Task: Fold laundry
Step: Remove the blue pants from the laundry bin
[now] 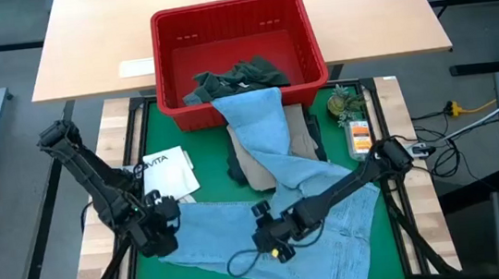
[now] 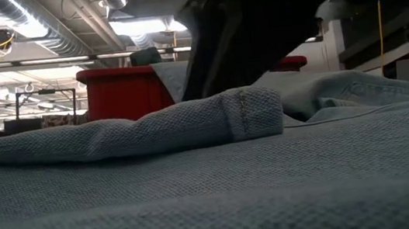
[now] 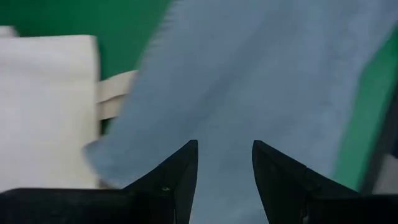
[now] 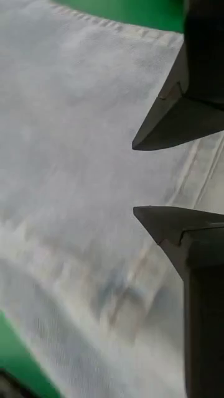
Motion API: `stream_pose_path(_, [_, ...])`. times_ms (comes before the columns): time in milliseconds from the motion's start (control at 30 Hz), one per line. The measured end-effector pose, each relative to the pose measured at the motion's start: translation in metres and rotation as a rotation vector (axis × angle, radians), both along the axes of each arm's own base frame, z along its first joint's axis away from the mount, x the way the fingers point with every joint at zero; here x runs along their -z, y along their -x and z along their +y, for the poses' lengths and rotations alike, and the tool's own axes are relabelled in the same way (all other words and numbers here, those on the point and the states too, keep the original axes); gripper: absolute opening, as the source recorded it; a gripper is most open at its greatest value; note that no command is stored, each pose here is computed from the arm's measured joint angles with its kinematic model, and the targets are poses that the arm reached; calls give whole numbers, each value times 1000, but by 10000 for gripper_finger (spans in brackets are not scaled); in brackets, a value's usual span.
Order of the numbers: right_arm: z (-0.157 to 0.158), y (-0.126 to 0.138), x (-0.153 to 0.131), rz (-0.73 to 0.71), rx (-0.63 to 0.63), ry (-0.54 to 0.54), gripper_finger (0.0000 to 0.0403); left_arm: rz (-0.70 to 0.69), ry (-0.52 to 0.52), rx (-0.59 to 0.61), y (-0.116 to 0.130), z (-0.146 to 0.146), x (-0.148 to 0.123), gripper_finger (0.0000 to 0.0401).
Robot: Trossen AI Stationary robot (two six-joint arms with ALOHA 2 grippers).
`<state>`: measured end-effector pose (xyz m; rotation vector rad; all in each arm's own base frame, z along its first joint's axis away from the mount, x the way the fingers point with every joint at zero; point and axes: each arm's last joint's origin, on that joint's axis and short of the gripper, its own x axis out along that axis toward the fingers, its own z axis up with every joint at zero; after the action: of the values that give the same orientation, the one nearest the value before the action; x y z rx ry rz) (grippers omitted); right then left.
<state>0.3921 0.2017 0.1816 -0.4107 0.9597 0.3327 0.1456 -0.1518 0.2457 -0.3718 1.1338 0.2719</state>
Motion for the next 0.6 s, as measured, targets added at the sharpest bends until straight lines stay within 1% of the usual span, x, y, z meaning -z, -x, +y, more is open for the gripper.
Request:
stream_pose_path(133, [11, 6, -1, -23, -15, 46, 156, -49, 70, 24, 3, -14, 6, 147])
stream_pose_path(200, [14, 7, 0, -25, -20, 52, 156, -48, 83, 23, 6, -20, 13, 147])
stream_pose_path(467, [17, 7, 1, -29, -32, 39, 156, -15, 70, 66, 10, -47, 36, 147])
stream_pose_path(600, [20, 4, 7, -38, -43, 12, 156, 64, 71, 76, 14, -59, 50, 147])
